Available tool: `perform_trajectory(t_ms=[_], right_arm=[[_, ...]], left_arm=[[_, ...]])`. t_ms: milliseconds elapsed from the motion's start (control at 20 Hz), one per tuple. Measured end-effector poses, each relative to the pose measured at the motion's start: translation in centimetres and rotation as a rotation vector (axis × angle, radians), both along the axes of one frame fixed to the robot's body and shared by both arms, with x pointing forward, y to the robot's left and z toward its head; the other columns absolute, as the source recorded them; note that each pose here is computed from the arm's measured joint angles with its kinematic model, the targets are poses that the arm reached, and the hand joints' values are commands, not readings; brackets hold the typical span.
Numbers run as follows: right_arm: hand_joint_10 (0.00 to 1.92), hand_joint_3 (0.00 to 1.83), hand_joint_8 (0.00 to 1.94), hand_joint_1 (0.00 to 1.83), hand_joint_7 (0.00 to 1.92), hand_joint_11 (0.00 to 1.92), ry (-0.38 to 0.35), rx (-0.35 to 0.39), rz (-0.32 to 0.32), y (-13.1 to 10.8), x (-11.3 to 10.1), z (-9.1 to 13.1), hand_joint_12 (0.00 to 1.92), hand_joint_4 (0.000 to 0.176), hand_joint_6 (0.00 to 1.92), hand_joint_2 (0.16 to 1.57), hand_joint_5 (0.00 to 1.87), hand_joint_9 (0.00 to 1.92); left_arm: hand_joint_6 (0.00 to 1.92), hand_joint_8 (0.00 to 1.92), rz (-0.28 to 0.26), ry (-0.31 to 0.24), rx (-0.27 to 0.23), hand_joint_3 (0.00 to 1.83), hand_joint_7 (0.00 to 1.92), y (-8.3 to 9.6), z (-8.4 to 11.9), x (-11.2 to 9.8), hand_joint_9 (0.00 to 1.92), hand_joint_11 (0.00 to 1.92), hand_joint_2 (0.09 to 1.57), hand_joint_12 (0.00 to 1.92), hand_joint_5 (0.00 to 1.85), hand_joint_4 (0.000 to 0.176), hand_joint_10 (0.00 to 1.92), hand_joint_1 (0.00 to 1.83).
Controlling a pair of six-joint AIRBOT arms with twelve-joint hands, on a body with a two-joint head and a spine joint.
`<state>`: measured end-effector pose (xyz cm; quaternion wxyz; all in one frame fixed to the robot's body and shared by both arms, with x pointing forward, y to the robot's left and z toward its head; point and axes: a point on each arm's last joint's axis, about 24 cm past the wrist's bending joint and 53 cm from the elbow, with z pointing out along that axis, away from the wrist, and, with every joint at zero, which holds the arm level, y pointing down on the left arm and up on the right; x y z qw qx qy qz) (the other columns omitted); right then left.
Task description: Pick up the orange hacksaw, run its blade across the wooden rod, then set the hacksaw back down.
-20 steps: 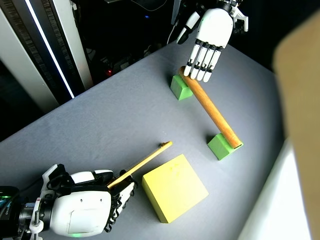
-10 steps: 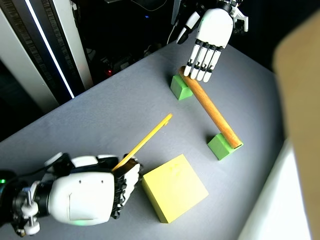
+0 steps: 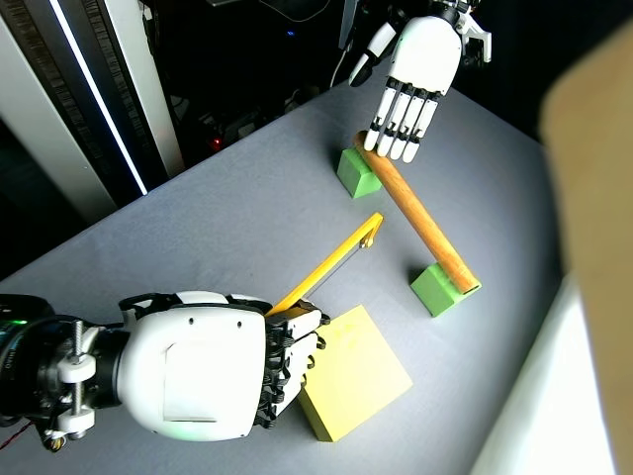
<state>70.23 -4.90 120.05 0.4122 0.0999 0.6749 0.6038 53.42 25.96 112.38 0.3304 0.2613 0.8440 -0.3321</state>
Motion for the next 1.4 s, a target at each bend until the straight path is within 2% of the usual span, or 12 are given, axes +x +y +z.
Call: perform_trajectory(t_ms=[150, 300, 500, 600, 800, 950, 1050, 1200, 1250, 1400], right_arm=[[1.19, 0.00, 1.02, 1.38, 0.95, 1.03, 0.002, 0.008, -0.005, 0.7, 0.7, 0.2, 1.22, 0.000, 0.96, 1.12, 0.85, 1.02], [1.18, 0.00, 1.02, 1.38, 0.95, 1.03, -0.036, -0.023, -0.008, 1.9, 1.4, 0.9, 1.22, 0.000, 0.93, 1.11, 0.88, 1.03], [1.20, 0.00, 1.03, 1.38, 0.94, 1.02, -0.029, -0.032, -0.008, 2.1, 1.3, 0.9, 1.22, 0.000, 0.91, 1.11, 0.89, 1.02], [1.21, 0.00, 1.00, 1.38, 0.95, 1.02, -0.013, -0.046, -0.008, 2.1, 0.8, 0.7, 1.24, 0.000, 0.90, 1.11, 0.89, 1.02], [1.21, 0.00, 1.07, 1.38, 0.92, 1.02, 0.034, -0.048, 0.025, 2.6, -1.7, 0.5, 1.23, 0.000, 0.94, 1.12, 0.86, 1.01], [1.19, 0.00, 1.03, 1.38, 0.94, 1.04, 0.067, -0.059, 0.068, 4.1, -4.0, 0.3, 1.22, 0.000, 0.93, 1.12, 0.86, 1.02], [1.18, 0.00, 1.02, 1.39, 0.95, 1.04, 0.073, -0.070, 0.074, 4.6, -4.5, 0.0, 1.19, 0.000, 0.93, 1.11, 0.87, 1.03], [1.21, 0.00, 1.05, 1.38, 0.93, 1.04, 0.056, -0.057, 0.047, 4.7, -3.7, 1.7, 1.19, 0.000, 0.97, 1.12, 0.84, 1.01], [1.23, 0.00, 1.06, 1.38, 0.92, 1.01, 0.036, -0.039, 0.045, 5.2, -3.4, 3.0, 1.23, 0.000, 0.95, 1.12, 0.85, 1.00], [1.22, 0.00, 1.03, 1.38, 0.94, 1.01, 0.010, -0.012, 0.063, 6.7, -3.3, 4.7, 1.26, 0.000, 0.96, 1.12, 0.85, 1.01]], left_arm=[[0.00, 0.00, 0.000, 0.000, 0.001, 0.00, 0.00, 0.0, 0.0, 0.0, 0.00, 0.00, 1.23, 0.00, 0.00, 0.000, 0.00, 0.08], [0.00, 0.00, 0.000, -0.001, 0.000, 0.00, 0.00, 0.0, 0.0, 0.0, 0.00, 0.00, 1.23, 0.00, 0.00, 0.000, 0.00, 0.06], [0.00, 0.00, -0.001, -0.002, 0.000, 0.00, 0.00, 0.0, 0.0, 0.0, 0.00, 0.00, 1.23, 0.00, 0.00, 0.000, 0.00, 0.07], [0.00, 0.00, -0.001, -0.003, 0.002, 0.00, 0.00, 0.1, 0.0, 0.1, 0.00, 0.00, 1.23, 0.00, 0.00, 0.000, 0.00, 0.06], [0.00, 0.00, 0.003, -0.006, 0.006, 0.00, 0.00, 0.3, 0.0, 0.2, 0.00, 0.00, 1.24, 0.00, 0.00, 0.000, 0.00, 0.07], [0.00, 0.00, 0.003, -0.006, 0.006, 0.00, 0.00, 0.3, 0.0, 0.2, 0.00, 0.00, 1.23, 0.00, 0.00, 0.000, 0.00, 0.10], [0.00, 0.00, 0.004, -0.006, 0.007, 0.00, 0.00, 0.3, 0.0, 0.2, 0.00, 0.02, 1.23, 0.01, 0.00, 0.000, 0.00, 0.07], [0.00, 0.00, 0.007, -0.009, 0.009, 0.00, 0.00, 0.4, 0.1, 0.3, 0.00, 0.00, 1.23, 0.00, 0.00, 0.000, 0.00, 0.05], [0.00, 0.00, 0.006, -0.008, 0.008, 0.00, 0.00, 0.4, 0.1, 0.3, 0.00, 0.01, 1.23, 0.00, 0.00, 0.000, 0.00, 0.04], [0.00, 0.00, 0.007, -0.008, 0.009, 0.00, 0.00, 0.4, 0.1, 0.3, 0.00, 0.01, 1.23, 0.00, 0.00, 0.000, 0.00, 0.04]])
